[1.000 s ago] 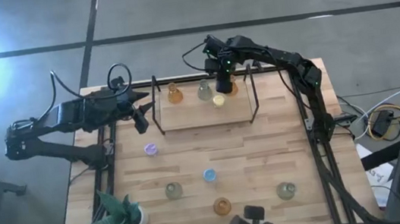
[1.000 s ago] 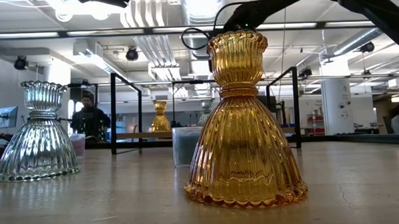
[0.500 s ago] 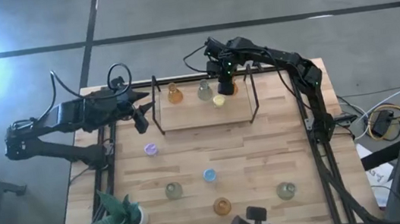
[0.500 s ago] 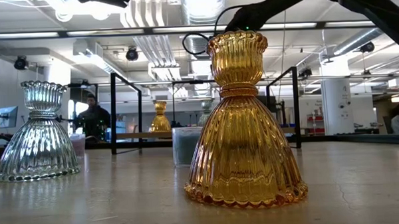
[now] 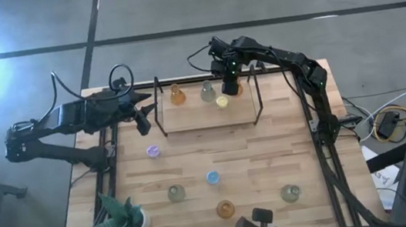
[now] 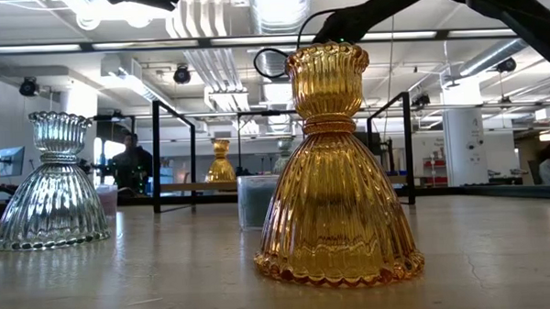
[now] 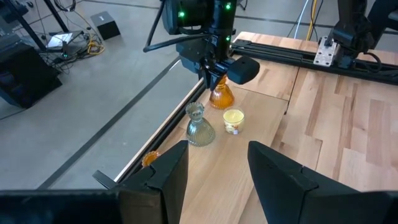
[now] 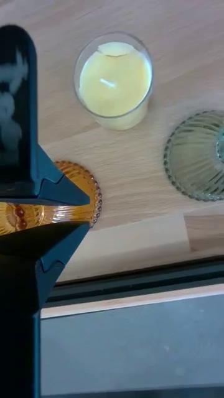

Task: Pick & Place candle stick holders
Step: Adjust the yellow glass candle on the shelf, then put the blue candle on the shelf

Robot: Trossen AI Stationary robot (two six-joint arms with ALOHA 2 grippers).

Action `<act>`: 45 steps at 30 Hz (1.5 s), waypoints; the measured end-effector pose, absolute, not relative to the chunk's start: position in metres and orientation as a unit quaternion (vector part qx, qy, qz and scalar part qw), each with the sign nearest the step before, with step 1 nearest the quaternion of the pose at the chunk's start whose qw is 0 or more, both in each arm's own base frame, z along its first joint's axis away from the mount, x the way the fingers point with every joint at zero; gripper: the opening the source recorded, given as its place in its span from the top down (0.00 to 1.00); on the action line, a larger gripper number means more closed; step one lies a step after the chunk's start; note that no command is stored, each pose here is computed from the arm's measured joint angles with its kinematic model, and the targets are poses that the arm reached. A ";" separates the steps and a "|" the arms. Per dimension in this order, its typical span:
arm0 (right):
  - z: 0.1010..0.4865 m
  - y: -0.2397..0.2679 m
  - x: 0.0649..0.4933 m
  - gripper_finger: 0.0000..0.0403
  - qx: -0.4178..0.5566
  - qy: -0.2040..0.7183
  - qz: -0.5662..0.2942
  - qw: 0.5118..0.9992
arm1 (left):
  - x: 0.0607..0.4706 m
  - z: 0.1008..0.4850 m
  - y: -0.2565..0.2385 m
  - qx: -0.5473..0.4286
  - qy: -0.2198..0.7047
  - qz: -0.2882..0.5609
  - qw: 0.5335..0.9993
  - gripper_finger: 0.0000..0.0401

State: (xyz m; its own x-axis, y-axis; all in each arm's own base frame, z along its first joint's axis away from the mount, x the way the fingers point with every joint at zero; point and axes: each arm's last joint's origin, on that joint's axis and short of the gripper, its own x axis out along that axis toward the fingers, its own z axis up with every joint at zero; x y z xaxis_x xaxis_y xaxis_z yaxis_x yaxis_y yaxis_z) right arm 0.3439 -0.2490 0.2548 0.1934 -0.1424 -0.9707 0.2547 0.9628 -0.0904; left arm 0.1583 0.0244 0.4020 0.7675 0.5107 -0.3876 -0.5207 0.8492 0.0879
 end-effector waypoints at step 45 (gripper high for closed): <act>0.448 -0.079 0.242 0.90 0.102 0.495 -0.185 0.843 | 0.151 0.391 0.024 -0.060 0.246 0.291 0.923 0.57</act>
